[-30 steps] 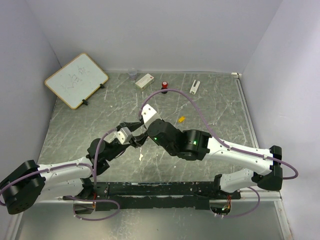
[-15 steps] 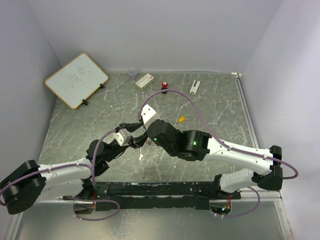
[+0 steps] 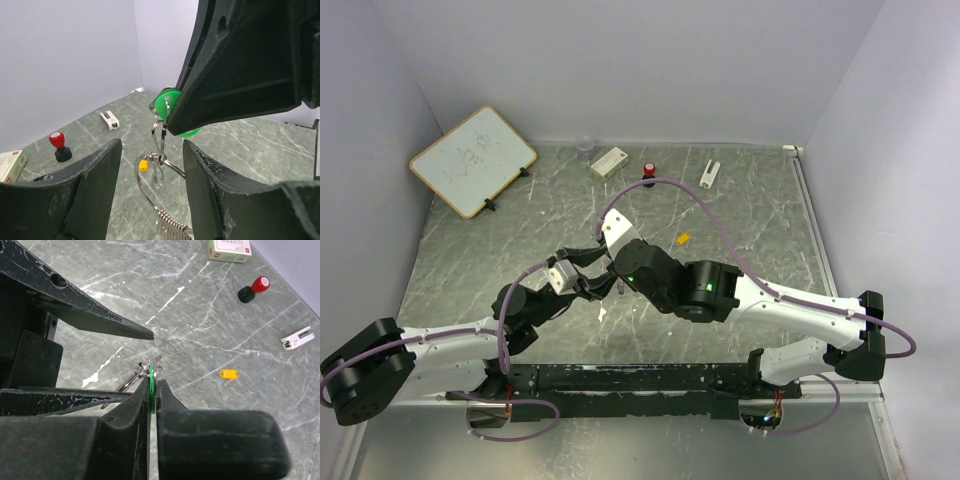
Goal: Remove the keys from the keyring
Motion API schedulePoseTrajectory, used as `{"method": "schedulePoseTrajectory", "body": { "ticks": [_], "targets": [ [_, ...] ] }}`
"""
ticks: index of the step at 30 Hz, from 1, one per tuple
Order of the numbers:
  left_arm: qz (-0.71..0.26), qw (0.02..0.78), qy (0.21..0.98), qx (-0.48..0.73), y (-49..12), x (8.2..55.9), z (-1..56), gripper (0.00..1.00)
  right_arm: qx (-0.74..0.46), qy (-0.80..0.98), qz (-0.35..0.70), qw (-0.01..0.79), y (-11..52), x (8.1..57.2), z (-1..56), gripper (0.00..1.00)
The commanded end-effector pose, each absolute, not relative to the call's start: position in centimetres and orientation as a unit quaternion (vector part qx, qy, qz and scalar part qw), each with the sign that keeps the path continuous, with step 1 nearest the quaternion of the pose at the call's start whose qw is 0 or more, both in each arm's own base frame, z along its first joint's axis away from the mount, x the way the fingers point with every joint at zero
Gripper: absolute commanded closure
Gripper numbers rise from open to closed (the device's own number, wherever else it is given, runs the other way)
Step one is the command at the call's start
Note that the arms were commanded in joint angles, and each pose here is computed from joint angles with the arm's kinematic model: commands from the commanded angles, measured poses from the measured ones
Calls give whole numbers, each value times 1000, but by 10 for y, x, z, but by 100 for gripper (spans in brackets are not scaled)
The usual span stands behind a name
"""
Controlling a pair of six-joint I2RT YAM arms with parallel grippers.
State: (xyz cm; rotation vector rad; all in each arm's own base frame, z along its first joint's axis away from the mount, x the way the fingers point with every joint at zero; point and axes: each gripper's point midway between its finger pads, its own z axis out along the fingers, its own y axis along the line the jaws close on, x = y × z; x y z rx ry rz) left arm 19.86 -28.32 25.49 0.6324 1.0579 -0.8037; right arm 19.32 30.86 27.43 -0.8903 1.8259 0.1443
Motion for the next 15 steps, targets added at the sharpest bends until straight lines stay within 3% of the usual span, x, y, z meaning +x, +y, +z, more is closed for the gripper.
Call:
{"method": "schedulePoseTrajectory", "body": {
  "ticks": [1,15],
  "targets": [
    [-382,754,460,273,-285,193,270,37,-358,758,74,540,312,193,284,100],
    [-352,772,471,241,-286,198,268,38,-361,757,84,538,312,189,283,100]
  ]
}}
